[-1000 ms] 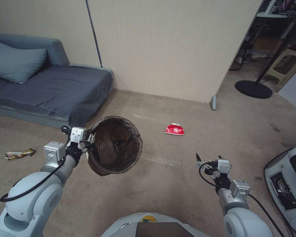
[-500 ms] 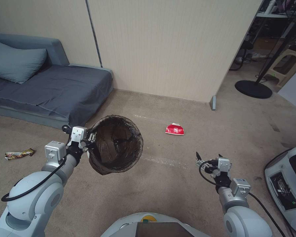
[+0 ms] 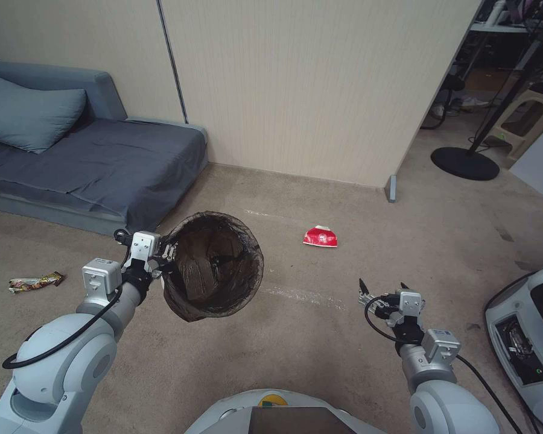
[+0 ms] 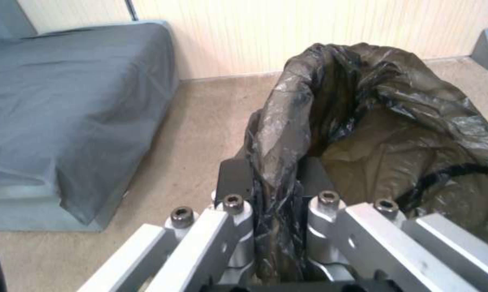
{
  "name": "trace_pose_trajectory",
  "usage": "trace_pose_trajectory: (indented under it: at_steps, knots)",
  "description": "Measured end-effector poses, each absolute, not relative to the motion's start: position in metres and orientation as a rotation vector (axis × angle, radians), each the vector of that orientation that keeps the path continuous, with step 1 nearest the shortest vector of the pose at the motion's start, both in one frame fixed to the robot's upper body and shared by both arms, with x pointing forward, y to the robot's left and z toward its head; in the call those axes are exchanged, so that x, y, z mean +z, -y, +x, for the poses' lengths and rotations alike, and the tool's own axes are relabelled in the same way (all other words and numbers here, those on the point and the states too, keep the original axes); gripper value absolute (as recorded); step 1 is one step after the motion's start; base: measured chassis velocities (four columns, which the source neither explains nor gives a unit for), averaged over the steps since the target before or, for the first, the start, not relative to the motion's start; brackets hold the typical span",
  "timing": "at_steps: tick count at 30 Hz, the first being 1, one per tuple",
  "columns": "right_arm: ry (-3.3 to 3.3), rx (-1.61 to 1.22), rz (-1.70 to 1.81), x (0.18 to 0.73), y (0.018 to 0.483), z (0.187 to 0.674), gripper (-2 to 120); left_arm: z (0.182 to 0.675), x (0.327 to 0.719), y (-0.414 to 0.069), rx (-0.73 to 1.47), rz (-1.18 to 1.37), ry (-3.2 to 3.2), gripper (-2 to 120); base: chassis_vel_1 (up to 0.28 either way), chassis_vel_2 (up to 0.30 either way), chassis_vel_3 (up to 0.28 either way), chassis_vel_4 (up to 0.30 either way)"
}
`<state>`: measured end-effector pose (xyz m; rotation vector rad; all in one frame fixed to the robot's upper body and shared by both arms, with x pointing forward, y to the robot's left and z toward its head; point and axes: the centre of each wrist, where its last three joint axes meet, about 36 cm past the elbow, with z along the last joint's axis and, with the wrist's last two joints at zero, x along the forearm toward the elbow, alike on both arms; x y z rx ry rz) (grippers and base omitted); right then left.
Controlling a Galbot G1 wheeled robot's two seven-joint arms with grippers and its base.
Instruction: Pick up the trash bin, then pick up the garbage from the floor and place it into the trash bin.
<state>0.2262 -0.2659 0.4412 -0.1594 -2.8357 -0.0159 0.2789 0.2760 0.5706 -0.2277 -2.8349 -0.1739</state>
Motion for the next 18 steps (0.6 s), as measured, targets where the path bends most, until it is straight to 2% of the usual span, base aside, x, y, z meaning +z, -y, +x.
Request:
trace_pose_trajectory:
  at_steps: [14,18]
  knots:
    - [2.837,-0.009,-0.126,0.4423,0.2683,0.2268,100,0.2781,0.5693,-0.2755,-0.180,-0.213,2.829,7,0.000,0.000,0.000,0.000]
    - [2.833,-0.009,-0.121,0.4428,0.2682,0.2268,100,0.2778,0.5688,-0.2754,-0.180,-0.203,2.828,7,-0.075,0.072,0.084,-0.062]
